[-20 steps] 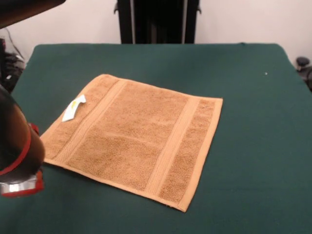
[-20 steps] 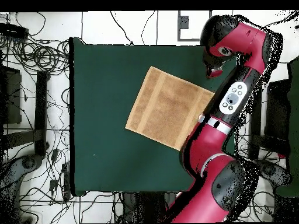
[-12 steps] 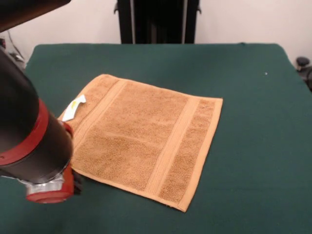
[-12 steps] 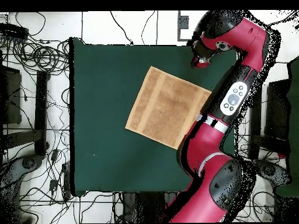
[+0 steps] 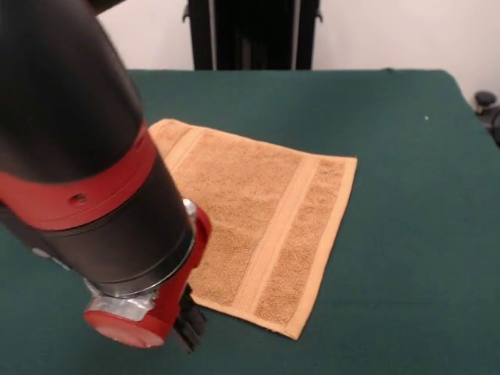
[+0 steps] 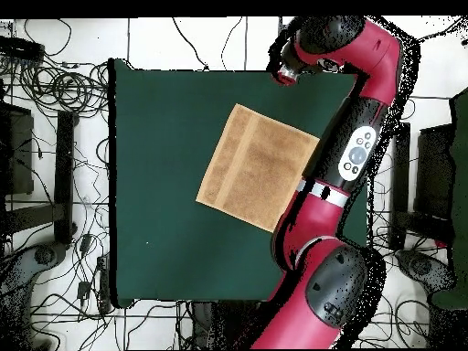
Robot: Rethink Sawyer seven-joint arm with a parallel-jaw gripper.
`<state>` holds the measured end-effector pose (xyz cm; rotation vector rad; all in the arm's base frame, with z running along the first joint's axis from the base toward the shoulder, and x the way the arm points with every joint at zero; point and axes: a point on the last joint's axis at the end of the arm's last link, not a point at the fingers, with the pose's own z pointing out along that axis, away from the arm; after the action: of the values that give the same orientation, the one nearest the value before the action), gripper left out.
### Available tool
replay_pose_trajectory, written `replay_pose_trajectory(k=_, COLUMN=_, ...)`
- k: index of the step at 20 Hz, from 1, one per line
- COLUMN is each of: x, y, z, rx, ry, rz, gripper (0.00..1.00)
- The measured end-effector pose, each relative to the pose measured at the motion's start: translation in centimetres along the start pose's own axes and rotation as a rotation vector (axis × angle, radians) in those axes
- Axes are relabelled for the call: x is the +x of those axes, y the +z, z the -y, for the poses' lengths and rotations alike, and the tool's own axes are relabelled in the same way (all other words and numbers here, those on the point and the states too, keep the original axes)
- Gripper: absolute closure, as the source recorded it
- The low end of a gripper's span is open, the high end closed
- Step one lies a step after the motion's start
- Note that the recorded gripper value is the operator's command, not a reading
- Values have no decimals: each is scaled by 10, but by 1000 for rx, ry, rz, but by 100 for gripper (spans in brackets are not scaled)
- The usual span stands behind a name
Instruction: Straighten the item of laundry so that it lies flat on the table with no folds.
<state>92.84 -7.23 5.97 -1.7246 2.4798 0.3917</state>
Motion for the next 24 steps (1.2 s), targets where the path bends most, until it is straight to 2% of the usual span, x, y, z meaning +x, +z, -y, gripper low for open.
replay_pose_trajectory(k=5, x=-18, y=-8, z=-14, rx=-11, ry=115, rz=20, gripper=100)
replay_pose_trajectory(k=9, x=-20, y=-12, z=-26, rx=-54, ry=152, rz=-3, gripper=100)
replay_pose_trajectory(k=15, x=-16, y=-5, z=-54, rx=-208, ry=164, rz=-146, gripper=100)
replay_pose_trajectory(k=18, x=-20, y=6, z=-69, rx=-279, ry=164, rz=-231, gripper=100)
replay_pose_trajectory(k=24, x=-26, y=30, z=-81, rx=-308, ry=155, rz=-291, gripper=100)
